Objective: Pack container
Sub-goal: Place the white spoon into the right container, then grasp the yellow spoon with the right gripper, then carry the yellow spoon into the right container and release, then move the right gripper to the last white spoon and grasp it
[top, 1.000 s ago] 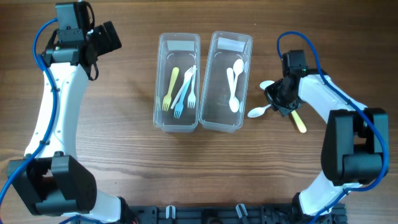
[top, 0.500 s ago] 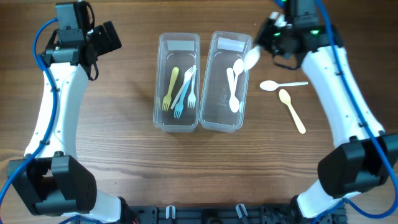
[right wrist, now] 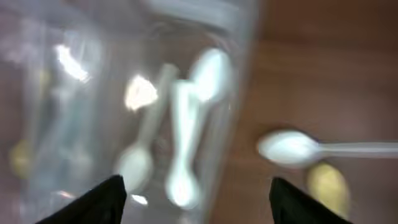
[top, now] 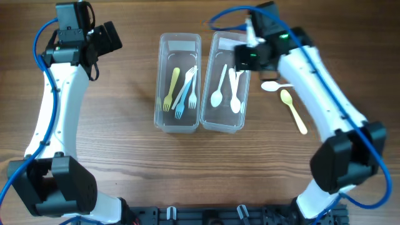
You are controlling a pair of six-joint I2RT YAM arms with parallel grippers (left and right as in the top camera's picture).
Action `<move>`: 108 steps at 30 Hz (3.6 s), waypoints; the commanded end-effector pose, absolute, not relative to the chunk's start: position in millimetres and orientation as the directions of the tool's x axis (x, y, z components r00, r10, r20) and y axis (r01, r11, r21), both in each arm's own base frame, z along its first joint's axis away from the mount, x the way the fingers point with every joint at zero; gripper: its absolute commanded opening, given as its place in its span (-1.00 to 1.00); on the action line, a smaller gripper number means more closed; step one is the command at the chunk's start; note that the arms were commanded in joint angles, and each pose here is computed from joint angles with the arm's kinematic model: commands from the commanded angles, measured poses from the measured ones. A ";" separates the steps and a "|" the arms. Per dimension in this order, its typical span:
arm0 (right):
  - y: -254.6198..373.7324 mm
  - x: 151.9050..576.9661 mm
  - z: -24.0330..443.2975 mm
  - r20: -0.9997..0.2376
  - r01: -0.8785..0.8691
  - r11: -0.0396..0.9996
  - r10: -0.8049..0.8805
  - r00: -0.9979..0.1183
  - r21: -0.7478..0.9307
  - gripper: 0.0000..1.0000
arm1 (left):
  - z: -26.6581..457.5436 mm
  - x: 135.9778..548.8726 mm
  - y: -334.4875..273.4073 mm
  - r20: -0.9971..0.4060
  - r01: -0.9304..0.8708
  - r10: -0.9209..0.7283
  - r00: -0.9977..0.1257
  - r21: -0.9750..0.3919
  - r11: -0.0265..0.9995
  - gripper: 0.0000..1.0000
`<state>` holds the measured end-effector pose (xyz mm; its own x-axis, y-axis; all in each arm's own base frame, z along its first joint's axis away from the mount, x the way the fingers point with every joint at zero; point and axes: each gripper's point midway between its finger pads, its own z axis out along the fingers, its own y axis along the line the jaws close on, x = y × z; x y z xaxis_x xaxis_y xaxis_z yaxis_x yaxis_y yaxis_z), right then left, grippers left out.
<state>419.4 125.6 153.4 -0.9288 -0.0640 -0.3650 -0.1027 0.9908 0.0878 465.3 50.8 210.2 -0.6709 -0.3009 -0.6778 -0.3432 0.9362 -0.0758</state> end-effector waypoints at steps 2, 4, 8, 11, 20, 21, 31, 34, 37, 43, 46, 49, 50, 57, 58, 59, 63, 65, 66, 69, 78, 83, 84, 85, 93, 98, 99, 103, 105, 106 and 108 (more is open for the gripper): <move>26.4 392.6 175.1 -0.296 -0.062 0.996 -0.080 -0.952 -0.070 0.47 | 222.9 466.4 53.4 -0.698 -0.358 -0.317 -0.641 -0.093 0.929 0.99; 11.8 379.0 162.5 -0.228 -0.079 0.995 -0.089 -0.970 -0.053 0.36 | 222.9 466.4 53.4 -0.699 -0.358 -0.317 -0.642 -0.093 0.929 0.99; -2.7 360.0 122.7 -0.141 -0.129 0.991 -0.134 -0.981 -0.040 0.10 | 222.9 466.4 53.4 -0.699 -0.358 -0.317 -0.642 -0.093 0.929 1.00; -8.4 343.4 89.4 -0.085 -0.140 0.990 -0.143 -0.986 -0.035 0.10 | 222.9 466.4 53.4 -0.698 -0.358 -0.317 -0.641 -0.093 0.929 1.00; -17.8 330.2 28.0 -0.095 -0.144 0.988 -0.148 -0.984 -0.052 0.13 | 222.9 466.4 53.4 -0.699 -0.358 -0.317 -0.642 -0.093 0.929 0.99; -19.7 330.1 23.7 -0.101 -0.141 0.989 -0.146 -0.984 -0.053 0.12 | 222.9 466.4 53.4 -0.699 -0.358 -0.317 -0.642 -0.093 0.929 0.99; -37.9 336.9 -3.8 -0.197 -0.151 0.986 -0.163 -0.967 -0.078 -0.06 | 222.9 466.4 53.4 -0.699 -0.358 -0.317 -0.642 -0.093 0.929 1.00; -31.3 331.7 -8.6 -0.194 -0.156 0.987 -0.161 -0.968 -0.041 -0.44 | 222.9 466.4 53.4 -0.698 -0.358 -0.317 -0.641 -0.093 0.929 1.00; -28.3 332.9 -6.8 -0.200 -0.130 0.991 -0.131 -0.971 -0.019 -0.91 | 222.9 466.4 53.4 -0.698 -0.358 -0.317 -0.641 -0.093 0.929 0.99; -20.6 385.6 94.9 -0.338 -0.084 0.996 -0.066 -0.939 0.040 -0.91 | 222.9 466.4 53.4 -0.699 -0.358 -0.317 -0.642 -0.093 0.929 1.00; 48.1 428.6 201.5 -0.566 -0.170 0.937 0.034 -0.824 0.304 -0.91 | 222.9 466.4 53.4 -0.699 -0.358 -0.317 -0.642 -0.093 0.929 0.99; 83.5 437.8 214.3 -0.592 -0.180 0.912 0.080 -0.802 0.368 -0.91 | 222.9 466.4 53.4 -0.699 -0.358 -0.317 -0.642 -0.093 0.929 0.99; 95.4 438.5 213.3 -0.586 -0.182 0.905 0.089 -0.805 0.386 -0.91 | 222.9 466.4 53.4 -0.699 -0.358 -0.317 -0.642 -0.093 0.929 1.00; 161.3 437.3 183.7 -0.519 -0.142 0.903 0.100 -0.849 0.406 -0.92 | 222.9 466.4 53.4 -0.699 -0.358 -0.317 -0.642 -0.093 0.929 0.99; 163.9 437.6 176.5 -0.510 -0.125 0.913 0.101 -0.854 0.389 -0.91 | 222.9 466.4 53.4 -0.699 -0.358 -0.317 -0.642 -0.093 0.929 1.00; 167.1 437.4 170.5 -0.503 -0.120 0.918 0.095 -0.859 0.378 -0.91 | 222.9 466.4 53.4 -0.699 -0.358 -0.317 -0.642 -0.093 0.929 0.99; 178.4 434.9 154.6 -0.475 -0.131 0.919 0.068 -0.877 0.373 -0.39 | 222.9 466.4 53.4 -0.699 -0.358 -0.317 -0.642 -0.093 0.929 1.00; 178.6 436.1 151.1 -0.472 -0.130 0.919 0.066 -0.879 0.371 0.23 | 222.9 466.4 53.4 -0.699 -0.358 -0.317 -0.642 -0.093 0.929 1.00; 178.6 436.8 149.7 -0.472 -0.132 0.920 0.063 -0.879 0.369 0.34 | 222.9 466.4 53.4 -0.699 -0.358 -0.317 -0.642 -0.093 0.929 1.00; 177.7 444.6 156.1 -0.550 -0.253 0.921 -0.052 -0.833 0.296 0.40 | 222.9 466.4 53.4 -0.698 -0.358 -0.317 -0.641 -0.093 0.929 1.00; 51.8 448.9 208.8 -0.593 -0.351 0.928 -0.352 -0.724 -0.121 0.77 | 222.9 466.4 53.4 -0.698 -0.358 -0.317 -0.641 -0.093 0.929 1.00; 3.5 426.0 188.3 -0.431 -0.606 0.751 -0.653 -0.623 -0.262 0.78 | 222.9 466.4 53.4 -0.699 -0.358 -0.317 -0.642 -0.093 0.929 1.00; 3.2 423.4 184.8 -0.422 -0.650 0.713 -0.691 -0.586 -0.264 0.78 | 222.9 466.4 53.4 -0.698 -0.358 -0.317 -0.641 -0.093 0.929 1.00; 3.7 422.2 181.4 -0.416 -0.686 0.677 -0.723 -0.551 -0.268 0.78 | 222.9 466.4 53.4 -0.699 -0.358 -0.317 -0.642 -0.093 0.929 0.99; -25.9 434.9 143.0 -0.318 -0.723 0.621 -0.781 -0.537 -0.302 0.82 | 222.9 466.4 53.4 -0.699 -0.358 -0.317 -0.642 -0.093 0.929 0.99; -68.3 460.5 106.0 -0.329 -0.578 0.761 -0.649 -0.686 -0.295 0.89 | 222.9 466.4 53.4 -0.699 -0.358 -0.317 -0.642 -0.093 0.929 0.99; -74.5 464.1 100.8 -0.339 -0.550 0.784 -0.621 -0.707 -0.290 0.90 | 222.9 466.4 53.4 -0.699 -0.358 -0.317 -0.642 -0.093 0.929 1.00; -94.6 474.9 85.3 -0.368 -0.469 0.837 -0.545 -0.753 -0.280 0.91 | 222.9 466.4 53.4 -0.699 -0.358 -0.317 -0.642 -0.093 0.929 1.00; -100.4 476.8 76.1 -0.364 -0.462 0.843 -0.536 -0.762 -0.275 0.95 | 222.9 466.4 53.4 -0.698 -0.358 -0.317 -0.641 -0.093 0.929 1.00; -100.8 476.1 71.8 -0.356 -0.469 0.841 -0.540 -0.763 -0.271 0.95 | 222.9 466.4 53.4 -0.699 -0.358 -0.317 -0.642 -0.093 0.929 0.99; -101.4 474.4 60.1 -0.337 -0.480 0.838 -0.544 -0.769 -0.257 0.95 | 222.9 466.4 53.4 -0.698 -0.358 -0.317 -0.641 -0.093 0.929 1.00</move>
<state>478.1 -100.8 79.6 -0.7417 -0.5647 -0.3619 -0.4881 0.8245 -0.2862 465.4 50.8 210.3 -0.6706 -0.3008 -0.6781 -0.3432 0.9362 -0.0759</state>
